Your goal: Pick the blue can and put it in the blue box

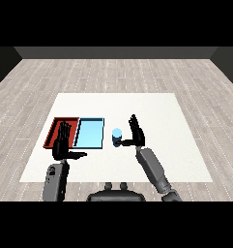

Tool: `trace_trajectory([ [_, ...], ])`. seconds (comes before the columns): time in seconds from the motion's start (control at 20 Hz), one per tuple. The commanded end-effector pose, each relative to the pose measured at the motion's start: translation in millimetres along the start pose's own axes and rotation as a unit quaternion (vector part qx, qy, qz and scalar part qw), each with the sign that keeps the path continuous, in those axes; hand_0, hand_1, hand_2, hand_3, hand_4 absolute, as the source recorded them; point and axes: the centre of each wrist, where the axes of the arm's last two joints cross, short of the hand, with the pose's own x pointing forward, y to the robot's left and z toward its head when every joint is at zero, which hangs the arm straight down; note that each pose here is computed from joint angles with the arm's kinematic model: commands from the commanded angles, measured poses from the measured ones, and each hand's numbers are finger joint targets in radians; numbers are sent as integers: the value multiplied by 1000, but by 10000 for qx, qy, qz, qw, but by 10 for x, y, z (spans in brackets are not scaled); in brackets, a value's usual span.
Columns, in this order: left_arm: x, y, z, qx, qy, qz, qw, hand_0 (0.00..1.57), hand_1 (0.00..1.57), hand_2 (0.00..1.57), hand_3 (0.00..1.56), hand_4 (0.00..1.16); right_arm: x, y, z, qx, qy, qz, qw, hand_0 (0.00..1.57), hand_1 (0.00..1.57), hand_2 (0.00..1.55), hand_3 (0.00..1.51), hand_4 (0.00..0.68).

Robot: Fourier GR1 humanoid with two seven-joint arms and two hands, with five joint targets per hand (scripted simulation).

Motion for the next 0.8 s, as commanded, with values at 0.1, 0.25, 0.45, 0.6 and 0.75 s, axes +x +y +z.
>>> trace_trajectory([
  [0.1,20,141,-82,49,14,11,10000,0,0,0,0,0,-136,114,29,-88,216,-340,9991,0,0,0,0,0],
  [0.25,18,-39,96,91,-31,19,10000,0,0,0,0,0,-389,131,-21,-245,186,-255,9992,0,0,0,0,0],
  [0.45,46,127,174,11,34,61,10000,0,0,0,0,0,-470,186,199,-220,269,-392,9986,0,0,0,0,0],
  [0.6,-14,-129,48,67,55,12,10000,0,0,0,0,0,-424,153,110,-200,293,-397,9986,0,0,0,0,0],
  [0.75,-3,42,191,32,38,11,10000,0,0,0,0,0,-394,302,103,-227,387,-552,9975,0,0,0,0,0],
])
